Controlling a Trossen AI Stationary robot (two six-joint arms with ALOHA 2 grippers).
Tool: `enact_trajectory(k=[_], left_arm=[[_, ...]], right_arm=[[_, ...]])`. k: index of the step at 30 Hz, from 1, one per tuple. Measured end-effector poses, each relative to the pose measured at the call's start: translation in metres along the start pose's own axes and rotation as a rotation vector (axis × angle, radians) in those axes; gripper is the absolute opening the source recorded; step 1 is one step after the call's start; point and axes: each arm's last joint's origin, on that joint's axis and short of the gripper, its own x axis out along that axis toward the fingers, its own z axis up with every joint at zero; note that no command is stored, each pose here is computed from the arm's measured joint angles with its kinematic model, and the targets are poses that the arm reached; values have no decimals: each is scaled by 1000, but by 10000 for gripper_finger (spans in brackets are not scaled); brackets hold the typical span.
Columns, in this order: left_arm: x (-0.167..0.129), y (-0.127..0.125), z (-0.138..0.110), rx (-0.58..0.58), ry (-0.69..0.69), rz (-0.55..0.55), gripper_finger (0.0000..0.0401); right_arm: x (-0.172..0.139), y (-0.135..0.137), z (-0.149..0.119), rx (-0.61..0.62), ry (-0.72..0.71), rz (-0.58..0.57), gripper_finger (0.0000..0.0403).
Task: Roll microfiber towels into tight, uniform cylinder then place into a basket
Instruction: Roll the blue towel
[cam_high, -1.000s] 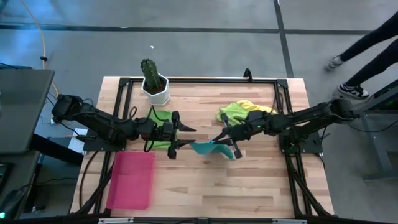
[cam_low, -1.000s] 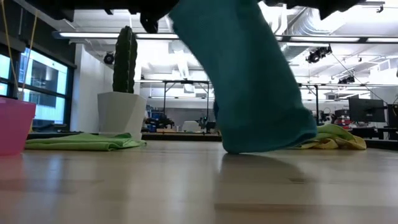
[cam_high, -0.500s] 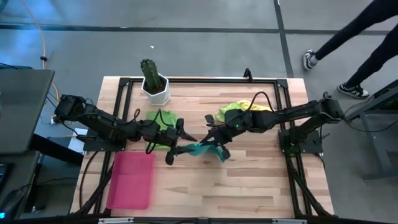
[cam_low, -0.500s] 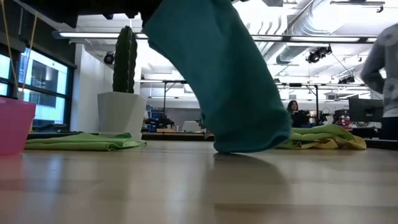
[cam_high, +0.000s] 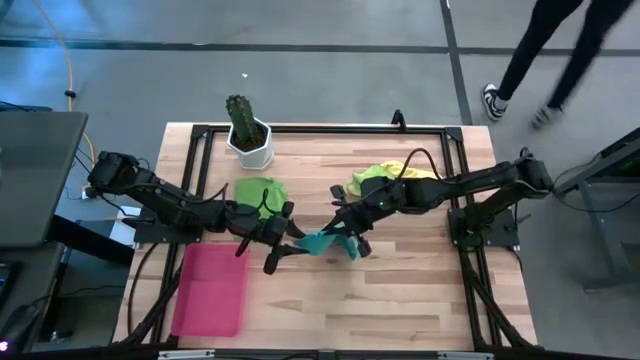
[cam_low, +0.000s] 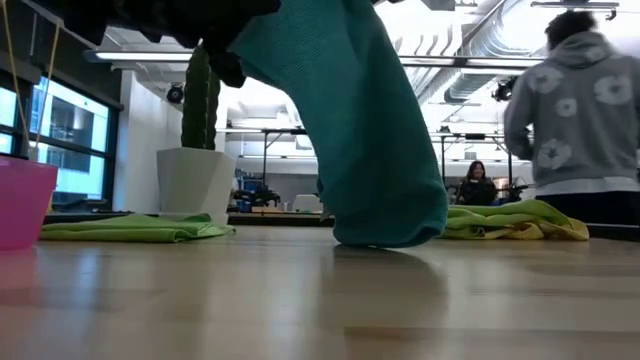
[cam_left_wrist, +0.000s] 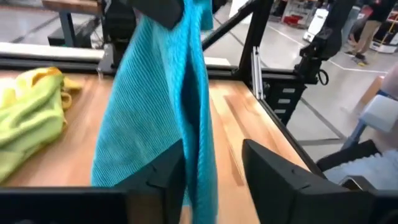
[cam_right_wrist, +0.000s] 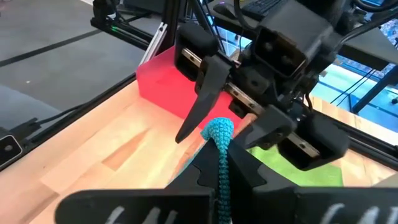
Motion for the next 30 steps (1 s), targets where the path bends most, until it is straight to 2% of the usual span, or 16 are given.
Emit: enact_trajectory(k=[10,15,21,27,30], left_arm=[[0,2,-1,-49,2,75,15],[2,3,8,-10,-2,141,7],[8,-1,45,163,134,218,2],[-1,2,84,277,292,479,1],[-8,7,101,299,333,559,1]], right_arm=[[0,2,1,16,-5,5,0],[-3,5,6,10,-12,-9,0],[-28,1,13,15,70,-197,0],[-48,-10,14,25,153,-412,0],[-51,-17,11,30,176,-460,0]])
